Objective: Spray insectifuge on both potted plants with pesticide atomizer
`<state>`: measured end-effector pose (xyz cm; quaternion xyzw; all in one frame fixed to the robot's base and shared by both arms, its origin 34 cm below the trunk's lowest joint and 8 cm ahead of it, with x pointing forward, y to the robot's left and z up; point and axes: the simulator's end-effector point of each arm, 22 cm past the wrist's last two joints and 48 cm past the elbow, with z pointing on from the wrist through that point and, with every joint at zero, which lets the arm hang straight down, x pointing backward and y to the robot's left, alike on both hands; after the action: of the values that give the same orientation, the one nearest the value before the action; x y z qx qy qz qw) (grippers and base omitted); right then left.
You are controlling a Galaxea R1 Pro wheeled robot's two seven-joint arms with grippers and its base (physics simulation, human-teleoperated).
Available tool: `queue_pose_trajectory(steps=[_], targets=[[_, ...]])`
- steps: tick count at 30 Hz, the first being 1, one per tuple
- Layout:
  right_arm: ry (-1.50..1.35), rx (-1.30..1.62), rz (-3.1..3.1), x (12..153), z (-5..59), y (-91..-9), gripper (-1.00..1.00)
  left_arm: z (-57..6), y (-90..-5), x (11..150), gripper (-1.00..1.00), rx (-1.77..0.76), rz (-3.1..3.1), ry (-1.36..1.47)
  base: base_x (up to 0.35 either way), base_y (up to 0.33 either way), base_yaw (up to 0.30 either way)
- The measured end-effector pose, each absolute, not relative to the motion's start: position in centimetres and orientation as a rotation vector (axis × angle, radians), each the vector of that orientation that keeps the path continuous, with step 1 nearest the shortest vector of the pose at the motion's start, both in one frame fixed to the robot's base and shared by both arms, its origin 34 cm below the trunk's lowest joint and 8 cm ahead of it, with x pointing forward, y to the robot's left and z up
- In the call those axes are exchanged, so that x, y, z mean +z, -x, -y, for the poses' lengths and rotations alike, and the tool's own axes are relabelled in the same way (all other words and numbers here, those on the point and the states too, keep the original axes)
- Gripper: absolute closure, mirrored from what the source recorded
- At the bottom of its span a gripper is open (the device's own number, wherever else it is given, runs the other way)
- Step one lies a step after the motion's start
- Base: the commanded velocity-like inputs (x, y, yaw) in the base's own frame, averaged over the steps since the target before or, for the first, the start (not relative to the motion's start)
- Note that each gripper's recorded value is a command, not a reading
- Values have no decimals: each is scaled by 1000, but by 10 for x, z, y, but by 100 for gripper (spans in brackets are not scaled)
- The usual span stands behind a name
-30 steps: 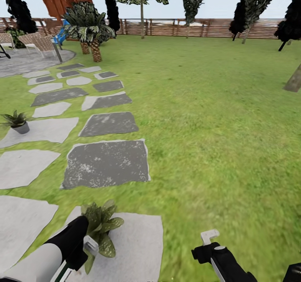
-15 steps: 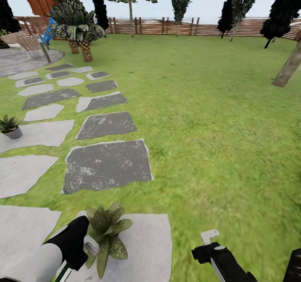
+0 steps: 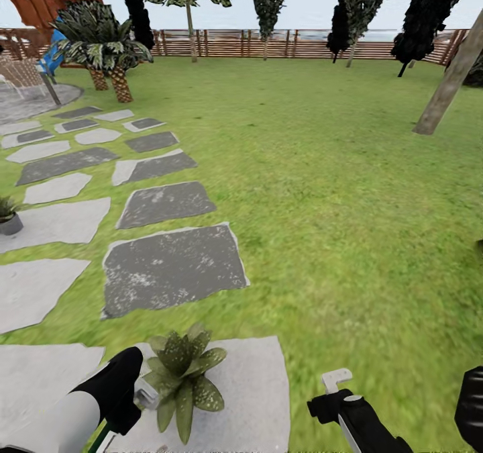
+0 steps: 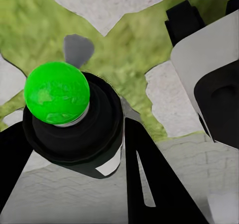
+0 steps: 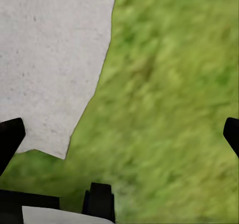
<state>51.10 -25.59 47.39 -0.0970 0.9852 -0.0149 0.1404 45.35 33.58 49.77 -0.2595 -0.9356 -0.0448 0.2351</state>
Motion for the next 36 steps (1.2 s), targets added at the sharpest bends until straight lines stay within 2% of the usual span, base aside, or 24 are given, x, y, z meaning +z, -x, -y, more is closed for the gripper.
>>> queue_pose_trajectory(steps=[36], targets=[[270,-46,-2826,482,258,-517,-100,-331,-460,504,100,-120,2593,709,-83,229,-281]])
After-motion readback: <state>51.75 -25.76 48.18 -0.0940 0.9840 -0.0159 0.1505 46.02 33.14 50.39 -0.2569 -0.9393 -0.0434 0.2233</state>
